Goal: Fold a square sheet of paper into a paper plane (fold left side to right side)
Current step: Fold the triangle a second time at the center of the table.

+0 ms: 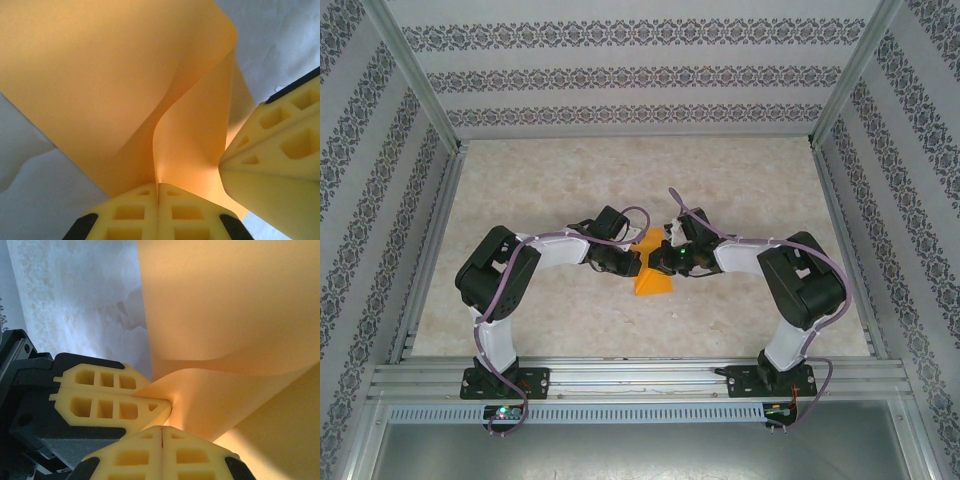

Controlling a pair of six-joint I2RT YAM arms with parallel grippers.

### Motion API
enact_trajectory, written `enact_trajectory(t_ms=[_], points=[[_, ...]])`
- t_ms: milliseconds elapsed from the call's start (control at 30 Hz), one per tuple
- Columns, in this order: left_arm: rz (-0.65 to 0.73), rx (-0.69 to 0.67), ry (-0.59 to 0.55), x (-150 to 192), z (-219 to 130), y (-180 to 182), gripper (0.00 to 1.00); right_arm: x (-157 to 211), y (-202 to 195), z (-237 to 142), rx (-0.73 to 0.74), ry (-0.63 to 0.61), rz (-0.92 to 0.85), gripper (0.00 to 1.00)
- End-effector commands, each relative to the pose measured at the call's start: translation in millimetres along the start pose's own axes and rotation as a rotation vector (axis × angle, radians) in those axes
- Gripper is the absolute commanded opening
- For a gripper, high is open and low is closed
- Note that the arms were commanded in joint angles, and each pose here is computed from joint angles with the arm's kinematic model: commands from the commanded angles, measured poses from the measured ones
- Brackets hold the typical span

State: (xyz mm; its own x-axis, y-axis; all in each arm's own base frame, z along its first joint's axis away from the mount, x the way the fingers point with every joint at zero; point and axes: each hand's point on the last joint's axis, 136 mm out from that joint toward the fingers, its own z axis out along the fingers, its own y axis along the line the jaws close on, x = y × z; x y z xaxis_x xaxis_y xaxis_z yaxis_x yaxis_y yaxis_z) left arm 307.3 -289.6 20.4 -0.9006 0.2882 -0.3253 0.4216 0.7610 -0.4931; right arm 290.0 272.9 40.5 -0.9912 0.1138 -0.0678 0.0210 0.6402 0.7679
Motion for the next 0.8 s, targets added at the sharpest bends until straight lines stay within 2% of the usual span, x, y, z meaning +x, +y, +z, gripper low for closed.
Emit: enact_trajectory(t_ms=[0,767], points=[[-0.006,-0.048,0.048,15.0,7.5,17.4,0.0,-1.6,-2.0,6.3,0.012,0.003,-0.009,0.0],[-0.015,-0.061,0.055,16.9,9.7,21.5,0.0,13.3,-43.3,8.8,0.165,0.035,0.034,0.0]])
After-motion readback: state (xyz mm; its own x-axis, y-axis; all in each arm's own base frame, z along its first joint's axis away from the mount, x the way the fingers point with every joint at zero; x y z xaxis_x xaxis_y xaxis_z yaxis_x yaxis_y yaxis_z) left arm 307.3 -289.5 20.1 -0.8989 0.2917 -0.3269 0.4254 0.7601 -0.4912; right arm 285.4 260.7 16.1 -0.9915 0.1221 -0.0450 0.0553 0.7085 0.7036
